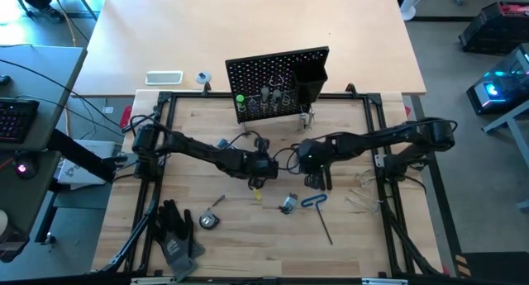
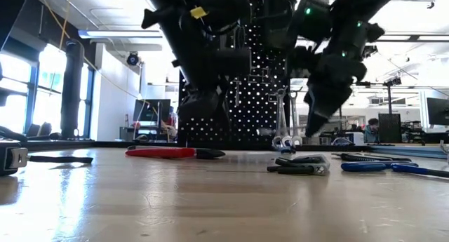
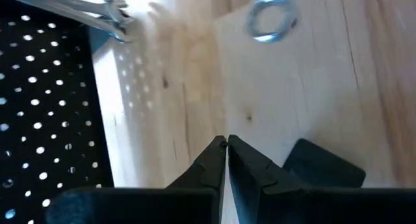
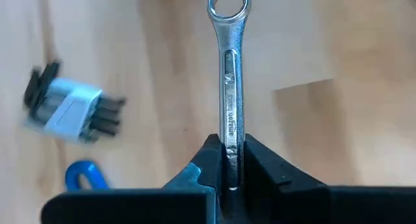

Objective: Hang tools onto peg board
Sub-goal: Hang the wrench onto the pegboard

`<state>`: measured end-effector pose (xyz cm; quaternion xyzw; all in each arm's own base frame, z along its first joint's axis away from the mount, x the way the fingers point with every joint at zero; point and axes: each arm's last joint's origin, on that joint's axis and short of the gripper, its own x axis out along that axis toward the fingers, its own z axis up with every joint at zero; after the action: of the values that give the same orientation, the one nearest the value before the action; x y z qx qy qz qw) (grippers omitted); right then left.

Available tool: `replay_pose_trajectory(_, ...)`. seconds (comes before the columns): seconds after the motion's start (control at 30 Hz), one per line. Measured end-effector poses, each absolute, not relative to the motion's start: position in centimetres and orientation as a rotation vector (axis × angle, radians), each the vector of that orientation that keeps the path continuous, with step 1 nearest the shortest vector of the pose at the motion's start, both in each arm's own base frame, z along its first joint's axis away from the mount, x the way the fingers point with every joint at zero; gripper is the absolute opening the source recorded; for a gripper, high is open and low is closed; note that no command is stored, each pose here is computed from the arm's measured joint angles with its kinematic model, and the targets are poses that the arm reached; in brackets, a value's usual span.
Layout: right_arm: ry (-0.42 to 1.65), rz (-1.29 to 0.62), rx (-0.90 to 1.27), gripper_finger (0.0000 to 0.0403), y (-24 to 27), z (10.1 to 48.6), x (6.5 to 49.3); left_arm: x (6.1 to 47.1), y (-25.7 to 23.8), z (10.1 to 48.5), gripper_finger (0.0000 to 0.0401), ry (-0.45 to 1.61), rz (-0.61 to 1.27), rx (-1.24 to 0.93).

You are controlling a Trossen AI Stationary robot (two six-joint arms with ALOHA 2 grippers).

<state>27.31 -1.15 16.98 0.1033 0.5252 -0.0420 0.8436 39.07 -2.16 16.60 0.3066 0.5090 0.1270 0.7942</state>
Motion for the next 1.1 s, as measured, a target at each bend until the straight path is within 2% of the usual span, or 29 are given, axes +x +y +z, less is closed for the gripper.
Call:
replay_pose_trajectory(0.4,0.871,-0.361,0.174,0.0030,-1.5,23.2,24.0,40.2,-0.8,20.3,0.0012,0.844,0.291,0.577)
replay_pose_trajectory(0.7,0.777,-0.632,0.142,0.0030,-0.5,25.8,19.8,41.2,1.8,21.5,0.0012,0.701,0.222,0.493)
replay_pose_trajectory(0.87,0.699,-0.725,0.166,0.0030,0.0,25.0,17.8,41.5,3.6,21.9,0.0012,0.619,0.157,0.392)
replay_pose_trajectory(1.1,0.620,-0.759,0.177,0.0030,0.5,21.0,17.0,41.8,3.9,22.4,0.0012,0.547,0.081,0.381)
